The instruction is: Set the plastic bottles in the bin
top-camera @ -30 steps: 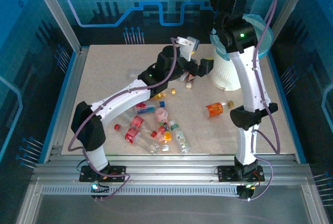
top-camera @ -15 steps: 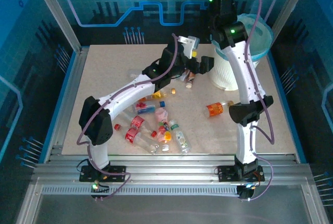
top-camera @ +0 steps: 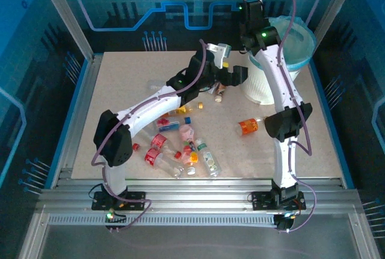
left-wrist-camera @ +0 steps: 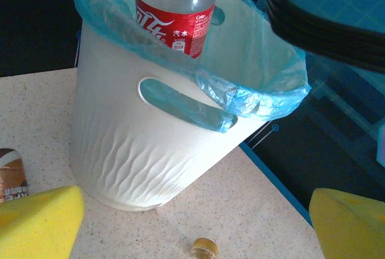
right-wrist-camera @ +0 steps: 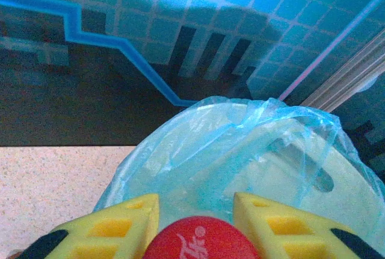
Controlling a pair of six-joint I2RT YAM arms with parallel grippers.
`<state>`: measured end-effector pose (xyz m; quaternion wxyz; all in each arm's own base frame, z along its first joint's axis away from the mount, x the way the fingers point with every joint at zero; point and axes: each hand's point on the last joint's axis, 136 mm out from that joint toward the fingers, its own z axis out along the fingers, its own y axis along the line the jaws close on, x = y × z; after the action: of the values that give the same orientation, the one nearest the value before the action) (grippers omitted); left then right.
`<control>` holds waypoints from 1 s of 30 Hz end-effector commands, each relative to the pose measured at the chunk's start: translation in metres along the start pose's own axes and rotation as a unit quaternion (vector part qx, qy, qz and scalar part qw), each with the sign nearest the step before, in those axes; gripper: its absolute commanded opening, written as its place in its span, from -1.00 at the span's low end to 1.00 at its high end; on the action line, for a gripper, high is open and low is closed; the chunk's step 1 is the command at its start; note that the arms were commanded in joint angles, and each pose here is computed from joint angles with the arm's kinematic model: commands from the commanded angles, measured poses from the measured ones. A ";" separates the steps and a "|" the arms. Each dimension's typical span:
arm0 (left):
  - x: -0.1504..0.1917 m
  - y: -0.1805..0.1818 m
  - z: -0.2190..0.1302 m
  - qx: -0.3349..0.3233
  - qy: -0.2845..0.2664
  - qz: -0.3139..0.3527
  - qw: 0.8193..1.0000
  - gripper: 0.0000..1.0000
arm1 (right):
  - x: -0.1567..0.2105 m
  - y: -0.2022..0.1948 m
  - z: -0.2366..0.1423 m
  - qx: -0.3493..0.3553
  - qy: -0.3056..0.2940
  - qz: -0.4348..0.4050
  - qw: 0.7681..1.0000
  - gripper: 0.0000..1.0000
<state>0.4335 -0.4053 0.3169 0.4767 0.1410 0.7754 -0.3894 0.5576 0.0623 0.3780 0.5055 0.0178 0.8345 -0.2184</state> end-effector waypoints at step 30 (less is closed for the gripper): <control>0.002 0.006 -0.002 -0.015 0.000 -0.008 1.000 0.94 | 0.037 -0.028 0.010 -0.015 0.065 0.059 0.996 0.20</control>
<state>0.4343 -0.4037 0.3101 0.4711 0.1340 0.7821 -0.3853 0.5526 0.0337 0.3446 0.4617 0.0560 0.8648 -0.1894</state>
